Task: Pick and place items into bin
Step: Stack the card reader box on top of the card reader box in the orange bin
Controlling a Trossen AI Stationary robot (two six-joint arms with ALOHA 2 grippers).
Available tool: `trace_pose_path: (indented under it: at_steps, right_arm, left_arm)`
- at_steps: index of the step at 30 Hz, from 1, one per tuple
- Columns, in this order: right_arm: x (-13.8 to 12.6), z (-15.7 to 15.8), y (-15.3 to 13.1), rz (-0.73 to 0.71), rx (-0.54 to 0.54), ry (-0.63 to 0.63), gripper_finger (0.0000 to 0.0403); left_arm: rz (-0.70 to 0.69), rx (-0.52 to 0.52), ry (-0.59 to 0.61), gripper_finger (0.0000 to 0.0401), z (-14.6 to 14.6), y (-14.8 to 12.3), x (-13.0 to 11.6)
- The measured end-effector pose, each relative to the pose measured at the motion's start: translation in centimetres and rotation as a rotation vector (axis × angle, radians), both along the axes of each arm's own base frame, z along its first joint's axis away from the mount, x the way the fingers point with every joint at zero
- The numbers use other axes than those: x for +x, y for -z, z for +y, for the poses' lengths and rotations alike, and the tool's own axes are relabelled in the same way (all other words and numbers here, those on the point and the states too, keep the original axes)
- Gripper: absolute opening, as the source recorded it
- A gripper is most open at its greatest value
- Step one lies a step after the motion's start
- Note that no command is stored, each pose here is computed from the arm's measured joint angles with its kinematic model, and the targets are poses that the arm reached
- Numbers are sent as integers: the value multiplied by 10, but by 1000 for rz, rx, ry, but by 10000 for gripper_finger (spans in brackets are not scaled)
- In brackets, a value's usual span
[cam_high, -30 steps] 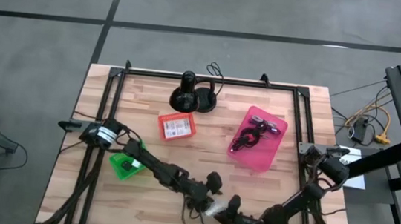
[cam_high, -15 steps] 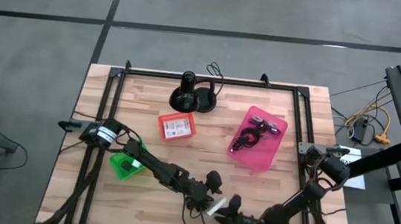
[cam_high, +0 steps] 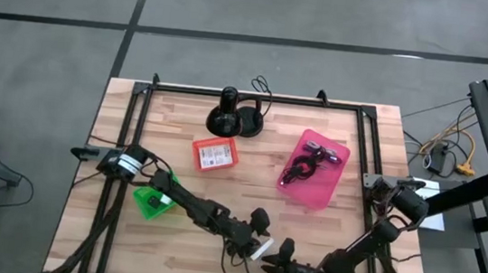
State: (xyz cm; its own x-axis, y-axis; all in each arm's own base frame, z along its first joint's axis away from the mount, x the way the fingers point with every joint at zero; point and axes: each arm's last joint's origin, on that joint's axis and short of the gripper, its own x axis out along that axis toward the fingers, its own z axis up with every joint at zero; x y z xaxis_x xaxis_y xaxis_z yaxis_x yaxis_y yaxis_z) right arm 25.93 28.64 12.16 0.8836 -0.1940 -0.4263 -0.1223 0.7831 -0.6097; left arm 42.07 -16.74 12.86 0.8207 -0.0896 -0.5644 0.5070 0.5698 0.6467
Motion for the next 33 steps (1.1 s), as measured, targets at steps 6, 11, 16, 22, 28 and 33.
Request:
trace_pose_path:
  at_steps: [6, 11, 16, 22, 28, 33]
  right_arm:
    - [-9, 6, -14, -14, 2, -38, 136]
    - [-13, 2, -24, 5, -14, -39, 150]
    - [-15, -5, -40, 44, 23, -57, 176]
    - [-17, -12, -68, 39, 50, -112, 201]
    - [2, -36, -72, 162, 118, -165, 203]
    - [8, -49, -79, 204, 126, -177, 203]
  left_arm:
    - [1, 1, -1, 208, 0, 0, 0]
    - [0, 1, -1, 208, 0, 0, 0]
    - [2, 1, -2, 208, 0, 0, 0]
    - [2, 1, -2, 208, 1, 0, 0]
    - [2, 1, -2, 208, 1, 0, 0]
    - [4, 3, -3, 208, 1, 0, 0]
